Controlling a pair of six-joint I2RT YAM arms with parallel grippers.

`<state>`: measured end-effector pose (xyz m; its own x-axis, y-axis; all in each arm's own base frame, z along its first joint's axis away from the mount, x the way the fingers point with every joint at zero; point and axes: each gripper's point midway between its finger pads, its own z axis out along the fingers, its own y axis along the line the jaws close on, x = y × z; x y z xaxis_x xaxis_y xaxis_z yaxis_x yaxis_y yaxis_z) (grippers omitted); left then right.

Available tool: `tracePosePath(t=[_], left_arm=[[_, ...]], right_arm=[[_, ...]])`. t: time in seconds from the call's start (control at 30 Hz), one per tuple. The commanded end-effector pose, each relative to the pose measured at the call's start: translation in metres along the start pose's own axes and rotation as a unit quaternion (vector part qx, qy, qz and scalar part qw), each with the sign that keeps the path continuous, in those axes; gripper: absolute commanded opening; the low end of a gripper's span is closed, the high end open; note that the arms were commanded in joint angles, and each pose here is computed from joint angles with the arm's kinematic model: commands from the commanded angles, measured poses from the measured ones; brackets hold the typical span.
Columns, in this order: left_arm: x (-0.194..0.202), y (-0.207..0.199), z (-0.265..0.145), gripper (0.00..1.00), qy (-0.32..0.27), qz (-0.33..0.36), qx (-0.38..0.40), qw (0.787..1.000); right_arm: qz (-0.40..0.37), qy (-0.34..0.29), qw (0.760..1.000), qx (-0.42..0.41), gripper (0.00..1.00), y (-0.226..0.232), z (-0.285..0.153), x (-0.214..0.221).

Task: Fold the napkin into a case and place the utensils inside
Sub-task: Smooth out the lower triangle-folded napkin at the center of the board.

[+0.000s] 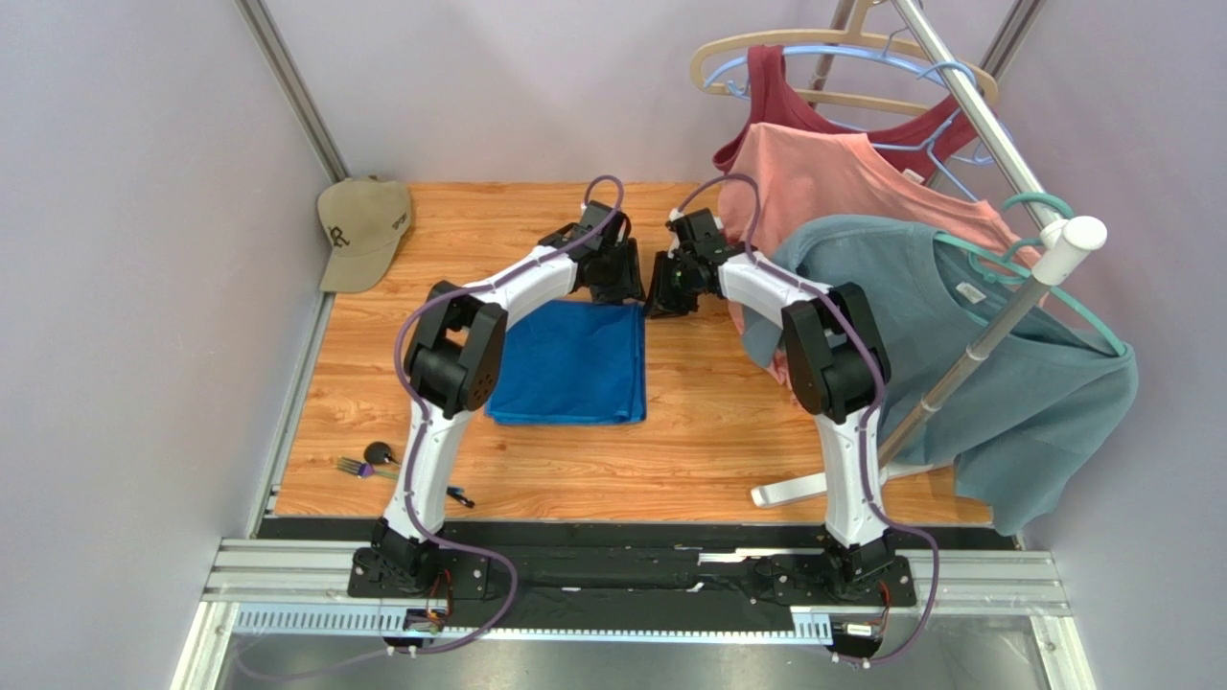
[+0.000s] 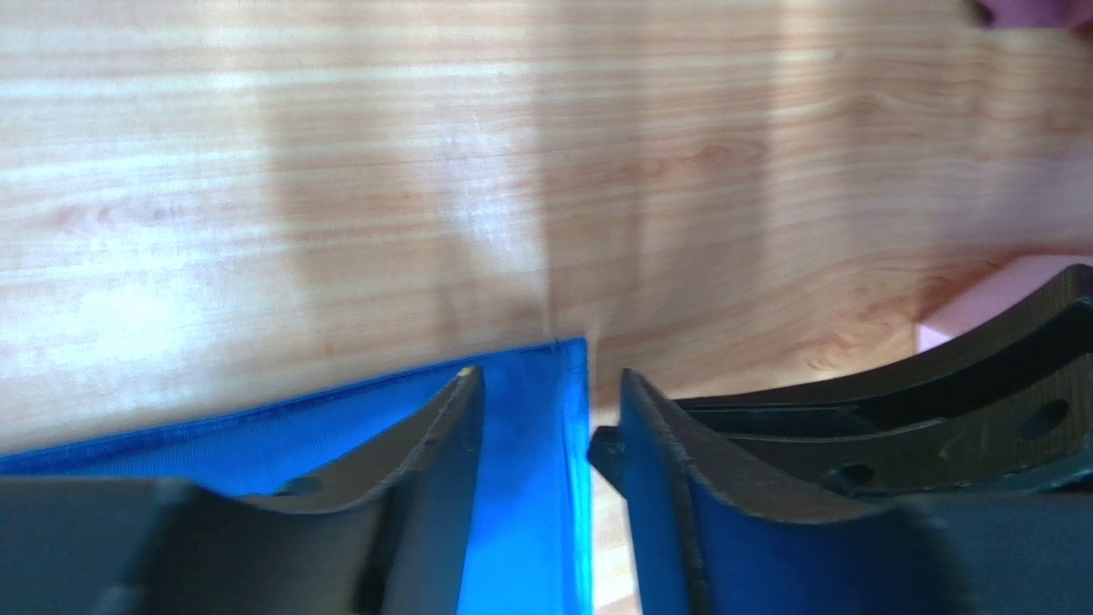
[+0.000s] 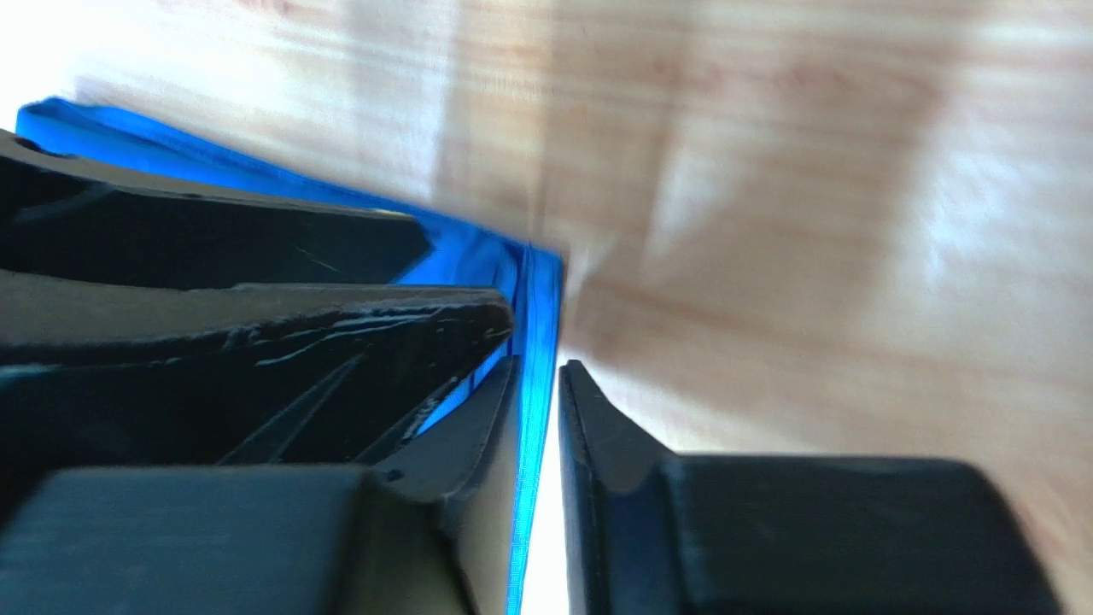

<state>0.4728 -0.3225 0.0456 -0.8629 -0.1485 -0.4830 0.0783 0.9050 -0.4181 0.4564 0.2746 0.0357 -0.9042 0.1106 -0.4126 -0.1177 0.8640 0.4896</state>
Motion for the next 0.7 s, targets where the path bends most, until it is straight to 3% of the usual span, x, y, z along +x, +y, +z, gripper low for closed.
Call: tracePosePath(t=[0.0, 0.13, 0.23, 0.3, 0.43, 0.67], left_arm=[[-0.035, -0.040, -0.074, 0.57, -0.057, 0.025, 0.049, 0.997], [0.000, -0.036, -0.116, 0.56, -0.036, 0.047, 0.056, 0.997], [0.053, -0.031, -0.129, 0.44, 0.003, 0.072, 0.052, 0.996], [0.084, -0.033, -0.133, 0.41, 0.018, 0.090, 0.046, 0.995], [0.140, -0.029, -0.138, 0.52, 0.036, 0.118, 0.022, 0.992], [0.167, -0.023, -0.125, 0.55, 0.032, 0.170, -0.043, 0.984]], right_arm=[[-0.023, -0.039, 0.999, 0.014, 0.27, 0.019, -0.061, -0.025], [-0.022, -0.030, 0.999, 0.000, 0.39, 0.019, -0.079, -0.003], [-0.013, -0.007, 0.999, -0.033, 0.39, 0.025, -0.087, 0.025], [0.000, 0.008, 0.999, -0.052, 0.38, 0.019, -0.083, 0.051], [0.011, 0.015, 0.994, -0.105, 0.31, 0.029, -0.087, 0.079], [0.021, 0.030, 0.989, -0.145, 0.23, 0.035, -0.082, 0.104]])
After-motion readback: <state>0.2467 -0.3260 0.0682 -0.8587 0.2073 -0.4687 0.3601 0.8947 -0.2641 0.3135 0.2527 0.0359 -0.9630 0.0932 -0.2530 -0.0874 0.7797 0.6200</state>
